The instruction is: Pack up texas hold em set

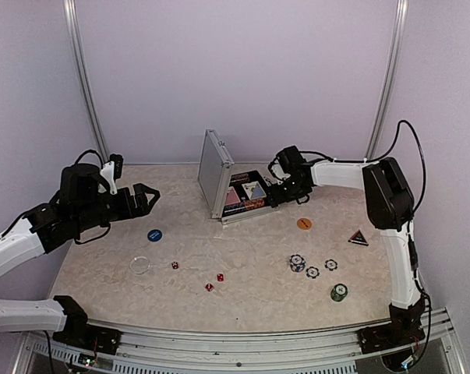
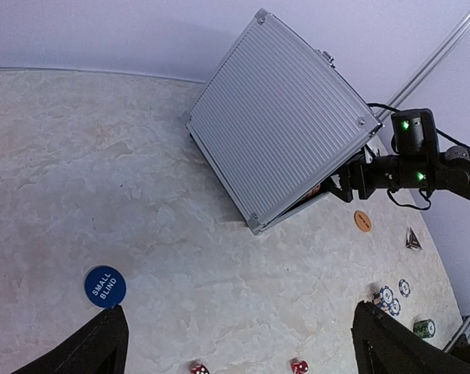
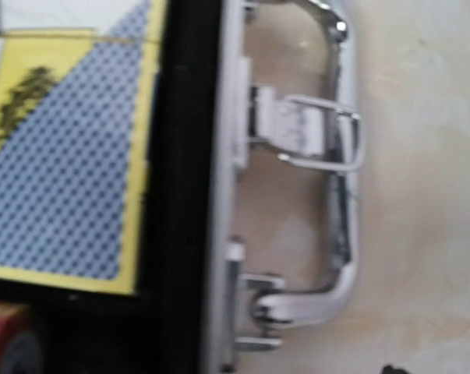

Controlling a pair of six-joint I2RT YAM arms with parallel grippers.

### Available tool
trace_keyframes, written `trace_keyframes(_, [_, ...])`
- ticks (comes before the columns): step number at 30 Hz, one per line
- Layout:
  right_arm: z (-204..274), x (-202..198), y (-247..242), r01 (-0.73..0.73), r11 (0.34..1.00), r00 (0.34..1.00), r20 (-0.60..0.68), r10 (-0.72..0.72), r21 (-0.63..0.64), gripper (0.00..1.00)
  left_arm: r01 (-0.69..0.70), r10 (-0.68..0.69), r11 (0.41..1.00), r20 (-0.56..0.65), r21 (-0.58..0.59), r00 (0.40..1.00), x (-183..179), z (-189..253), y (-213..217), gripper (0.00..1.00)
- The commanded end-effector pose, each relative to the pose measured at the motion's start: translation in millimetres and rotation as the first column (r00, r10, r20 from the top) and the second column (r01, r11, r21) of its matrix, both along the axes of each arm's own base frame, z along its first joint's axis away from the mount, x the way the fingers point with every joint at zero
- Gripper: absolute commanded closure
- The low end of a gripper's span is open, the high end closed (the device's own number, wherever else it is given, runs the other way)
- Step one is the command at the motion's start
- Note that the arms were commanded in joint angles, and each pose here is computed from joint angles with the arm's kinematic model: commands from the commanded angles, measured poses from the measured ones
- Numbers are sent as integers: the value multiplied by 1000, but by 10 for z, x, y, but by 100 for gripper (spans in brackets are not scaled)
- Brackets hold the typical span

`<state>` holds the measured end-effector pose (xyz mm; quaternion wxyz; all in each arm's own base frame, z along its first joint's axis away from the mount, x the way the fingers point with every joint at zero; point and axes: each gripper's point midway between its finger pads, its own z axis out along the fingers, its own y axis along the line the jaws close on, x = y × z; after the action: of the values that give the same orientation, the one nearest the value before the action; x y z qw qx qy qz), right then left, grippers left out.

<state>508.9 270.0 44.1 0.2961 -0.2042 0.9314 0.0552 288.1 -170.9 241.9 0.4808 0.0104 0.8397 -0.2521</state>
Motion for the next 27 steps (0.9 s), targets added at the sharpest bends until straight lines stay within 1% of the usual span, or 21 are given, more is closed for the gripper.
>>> trace_keyframes(1, [-304, -576, -13, -76, 993, 985, -162, 61, -88, 20, 3, -3, 1000, 21, -12, 1000, 9, 86, -32, 1])
trace_keyframes(5, [-320, -705, -1, -78, 993, 983, -171, 62, -87, 20, 5, -4, 1000, 15, -14, 1000, -6, 50, -34, 1])
trace_keyframes(18, [-279, -942, -64, -45, 995, 983, -181, 28, -89, 20, 5, -5, 1000, 17, -24, 1000, -66, 37, -30, 1])
trace_keyframes(27, [-299, -1158, 23, -65, 989, 981, -188, 40, -132, 20, 12, -12, 998, -4, -59, 1000, -113, -82, -86, 1])
